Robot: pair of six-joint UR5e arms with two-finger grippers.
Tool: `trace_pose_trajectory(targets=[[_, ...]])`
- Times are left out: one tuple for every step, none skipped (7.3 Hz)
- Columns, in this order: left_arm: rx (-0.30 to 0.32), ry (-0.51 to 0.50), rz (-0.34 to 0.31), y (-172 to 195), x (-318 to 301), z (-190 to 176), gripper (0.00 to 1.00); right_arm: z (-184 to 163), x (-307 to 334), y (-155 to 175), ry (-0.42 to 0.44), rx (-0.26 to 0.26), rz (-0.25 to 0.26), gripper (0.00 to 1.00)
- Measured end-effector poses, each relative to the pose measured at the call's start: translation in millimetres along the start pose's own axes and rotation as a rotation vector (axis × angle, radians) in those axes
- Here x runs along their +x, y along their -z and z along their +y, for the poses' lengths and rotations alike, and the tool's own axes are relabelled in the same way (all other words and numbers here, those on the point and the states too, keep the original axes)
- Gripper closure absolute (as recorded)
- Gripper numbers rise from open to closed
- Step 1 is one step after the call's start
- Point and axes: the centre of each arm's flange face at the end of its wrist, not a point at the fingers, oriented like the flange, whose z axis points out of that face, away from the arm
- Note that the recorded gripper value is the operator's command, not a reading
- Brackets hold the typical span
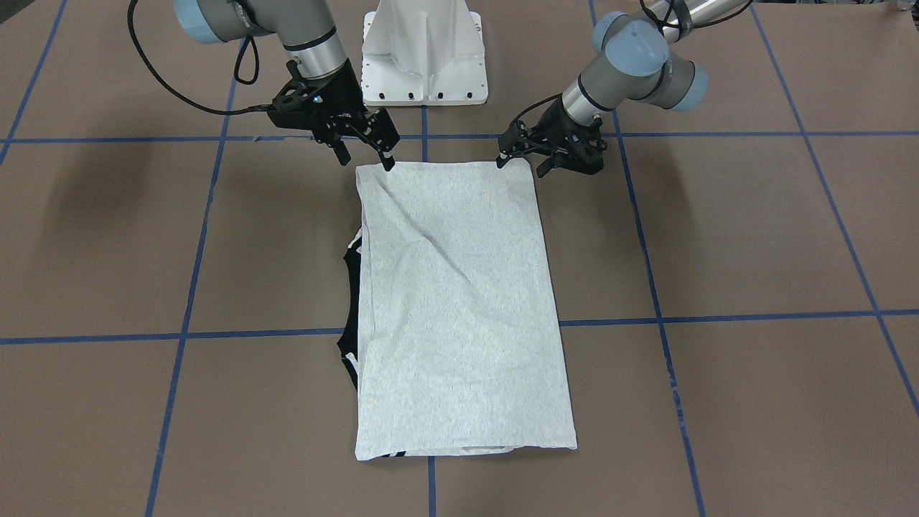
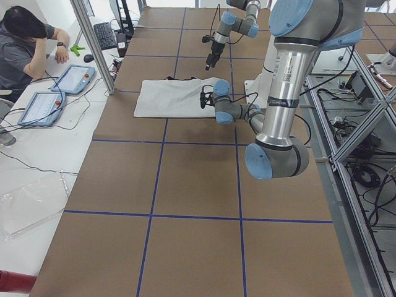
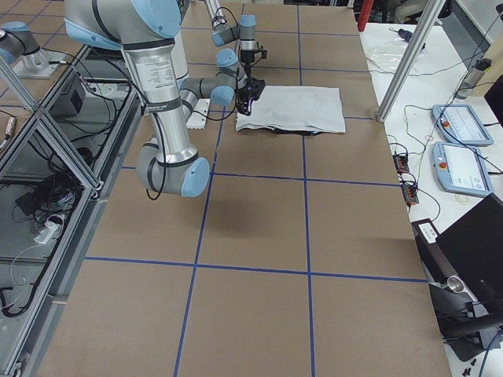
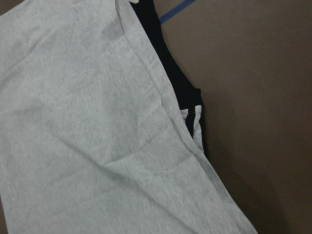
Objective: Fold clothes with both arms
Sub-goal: 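Position both grippers at the shirt's edge nearest the robot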
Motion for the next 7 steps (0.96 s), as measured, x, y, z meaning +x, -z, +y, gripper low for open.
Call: trace_pose_trajectory(targets=[[0.000, 0.002, -0.001, -1, 0, 1, 0.11, 1, 1, -1, 0.002, 0.008, 0.000, 0.00], [0.001, 0.003, -0.004, -3, 0, 3, 0.11, 3, 2, -1, 0.004, 0.011, -0.001, 0.00], [-0.003, 0.003, -0.009, -6, -2, 7, 0.11, 3, 2, -1, 0.005, 0.013, -0.001, 0.00], [-0.007, 0.003, -0.015, -9, -4, 9, 0.11, 4, 3, -1, 0.006, 0.014, -0.001, 0.00], [-0.009, 0.003, -0.019, -11, -5, 10, 0.20, 4, 3, -1, 0.006, 0.013, 0.000, 0.00], [-0.009, 0.004, -0.021, -12, -6, 10, 0.42, 4, 3, -1, 0.005, 0.013, -0.001, 0.00], [-0.011, 0.004, -0.022, -13, -6, 10, 0.49, 5, 3, -1, 0.005, 0.012, -0.001, 0.00]])
